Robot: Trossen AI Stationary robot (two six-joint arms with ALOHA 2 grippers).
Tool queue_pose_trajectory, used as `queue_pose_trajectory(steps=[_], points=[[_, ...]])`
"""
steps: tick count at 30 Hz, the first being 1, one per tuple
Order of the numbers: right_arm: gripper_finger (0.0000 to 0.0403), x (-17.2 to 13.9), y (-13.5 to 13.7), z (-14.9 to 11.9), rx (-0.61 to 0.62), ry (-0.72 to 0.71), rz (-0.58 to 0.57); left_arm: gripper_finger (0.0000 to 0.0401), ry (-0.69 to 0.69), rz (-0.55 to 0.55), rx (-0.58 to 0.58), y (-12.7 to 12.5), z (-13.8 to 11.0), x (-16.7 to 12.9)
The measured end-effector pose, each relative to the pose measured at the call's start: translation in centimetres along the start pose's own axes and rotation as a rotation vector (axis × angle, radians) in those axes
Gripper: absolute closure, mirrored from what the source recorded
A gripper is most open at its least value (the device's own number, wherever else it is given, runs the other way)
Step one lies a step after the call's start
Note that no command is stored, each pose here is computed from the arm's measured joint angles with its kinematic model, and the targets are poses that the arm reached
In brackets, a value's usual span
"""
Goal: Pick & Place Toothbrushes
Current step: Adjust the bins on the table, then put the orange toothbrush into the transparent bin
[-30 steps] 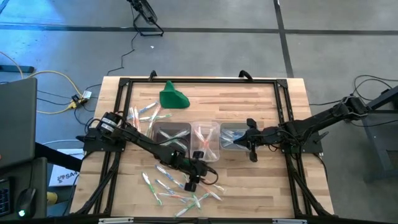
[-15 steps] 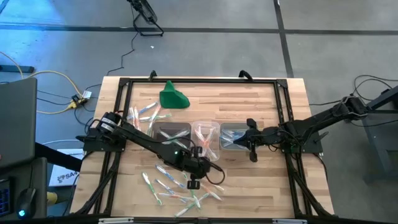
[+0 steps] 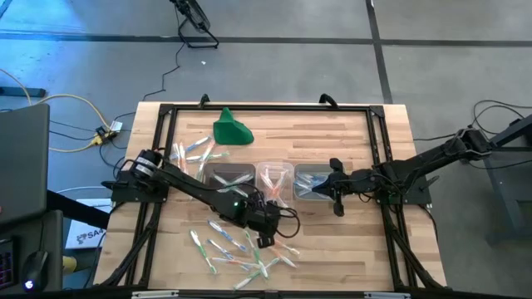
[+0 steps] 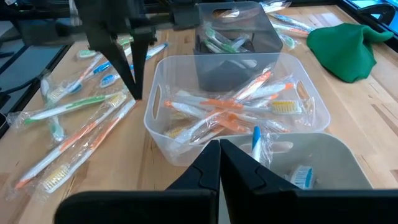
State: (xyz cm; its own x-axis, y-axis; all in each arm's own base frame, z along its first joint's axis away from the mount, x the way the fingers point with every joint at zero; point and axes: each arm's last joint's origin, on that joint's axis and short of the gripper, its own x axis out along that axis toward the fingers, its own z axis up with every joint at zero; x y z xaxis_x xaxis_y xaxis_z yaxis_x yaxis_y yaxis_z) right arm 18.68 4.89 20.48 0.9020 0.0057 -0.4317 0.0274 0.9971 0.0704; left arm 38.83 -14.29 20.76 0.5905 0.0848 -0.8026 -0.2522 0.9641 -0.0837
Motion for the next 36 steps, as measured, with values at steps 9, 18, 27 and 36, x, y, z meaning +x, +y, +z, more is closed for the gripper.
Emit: queue_pose_trajectory(steps=[9, 18, 27, 36], points=[[0.0401, 0.0, 0.0, -0.1, -0.003, 0.013, -0.003, 0.0401, -0.051, 0.123, -0.027, 0.2, -0.3, 1.1], [0.0401, 0.0, -0.1, -0.2, -0.001, 0.018, -0.007, 0.0401, -0.098, 0.187, -0.015, 0.6, 0.0, 1.2], [0.0401, 0.0, -0.1, -0.2, -0.002, 0.022, -0.008, 0.0401, -0.128, 0.266, -0.022, 1.5, 0.3, 1.8], [0.0401, 0.0, -0.1, -0.2, -0.002, 0.022, -0.006, 0.0401, -0.157, 0.172, 0.001, 0.3, 1.6, 0.0]])
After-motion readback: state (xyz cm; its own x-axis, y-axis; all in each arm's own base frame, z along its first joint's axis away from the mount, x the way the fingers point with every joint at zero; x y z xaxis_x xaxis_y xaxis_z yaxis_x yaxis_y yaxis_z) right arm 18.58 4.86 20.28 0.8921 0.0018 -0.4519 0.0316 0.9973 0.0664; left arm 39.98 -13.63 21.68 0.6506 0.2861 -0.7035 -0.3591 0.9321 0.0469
